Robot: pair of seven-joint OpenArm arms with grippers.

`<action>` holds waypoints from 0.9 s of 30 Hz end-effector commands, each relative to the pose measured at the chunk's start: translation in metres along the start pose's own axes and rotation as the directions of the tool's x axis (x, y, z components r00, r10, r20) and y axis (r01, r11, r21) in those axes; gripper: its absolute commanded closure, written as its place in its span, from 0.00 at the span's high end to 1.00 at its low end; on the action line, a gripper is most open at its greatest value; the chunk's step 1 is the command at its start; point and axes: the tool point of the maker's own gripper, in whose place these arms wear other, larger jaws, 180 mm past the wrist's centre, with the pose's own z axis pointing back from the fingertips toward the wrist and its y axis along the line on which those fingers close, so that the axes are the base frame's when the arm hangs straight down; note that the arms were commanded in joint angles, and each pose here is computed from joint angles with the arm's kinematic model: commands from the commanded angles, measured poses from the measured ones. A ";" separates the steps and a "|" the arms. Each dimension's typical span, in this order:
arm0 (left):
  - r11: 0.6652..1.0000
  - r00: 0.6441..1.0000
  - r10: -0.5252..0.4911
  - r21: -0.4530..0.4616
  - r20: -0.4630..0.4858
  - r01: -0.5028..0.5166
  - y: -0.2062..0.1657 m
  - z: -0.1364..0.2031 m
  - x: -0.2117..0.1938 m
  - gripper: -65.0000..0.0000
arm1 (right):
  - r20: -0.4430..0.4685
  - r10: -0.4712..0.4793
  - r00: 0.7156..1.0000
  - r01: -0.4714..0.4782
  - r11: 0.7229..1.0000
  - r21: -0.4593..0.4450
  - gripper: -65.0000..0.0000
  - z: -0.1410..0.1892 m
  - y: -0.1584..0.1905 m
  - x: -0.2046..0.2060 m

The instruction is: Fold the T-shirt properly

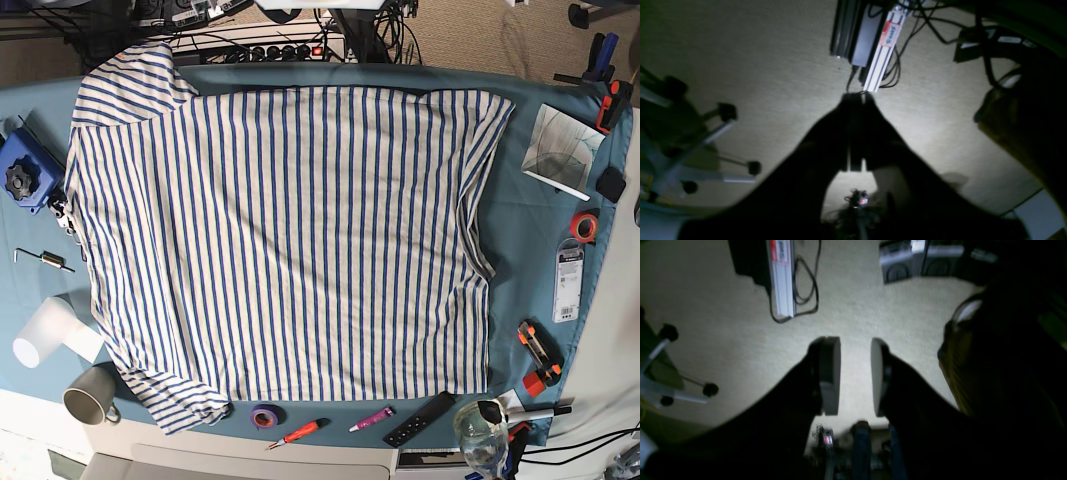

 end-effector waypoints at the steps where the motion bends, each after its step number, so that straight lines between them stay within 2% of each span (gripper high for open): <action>1: 1.000 1.000 -0.015 0.006 0.001 0.015 0.004 0.010 -0.006 0.00 | -0.011 0.009 1.000 -0.009 1.000 0.002 0.25 0.007 0.001 -0.007; 5: 0.999 0.999 -0.050 -0.006 0.005 0.050 -0.003 0.032 -0.006 0.00 | -0.011 0.006 1.000 -0.006 1.000 -0.021 0.25 0.027 0.004 -0.013; 10: 0.992 0.996 -0.089 -0.089 0.021 0.091 -0.027 0.055 0.003 0.00 | 0.052 -0.010 0.999 0.015 0.996 -0.085 0.25 0.060 -0.012 0.003; 15: 0.986 0.991 -0.133 -0.096 0.034 0.135 -0.036 0.070 0.012 0.00 | 0.145 -0.035 0.989 0.058 0.985 -0.160 0.25 0.104 -0.040 0.034; 20: 0.977 0.979 -0.178 -0.100 0.096 0.187 -0.048 0.088 0.029 0.00 | 0.280 -0.080 0.957 0.133 0.976 -0.174 0.25 0.155 -0.056 0.078; 23: 0.968 0.965 -0.215 -0.101 0.148 0.231 -0.059 0.101 0.046 0.00 | 0.368 -0.042 0.929 0.128 0.969 -0.211 0.25 0.185 -0.063 0.104; 27: 0.949 0.944 -0.282 -0.096 0.170 0.301 -0.076 0.121 0.066 0.00 | 0.446 0.008 0.895 0.114 0.963 -0.244 0.25 0.215 -0.063 0.128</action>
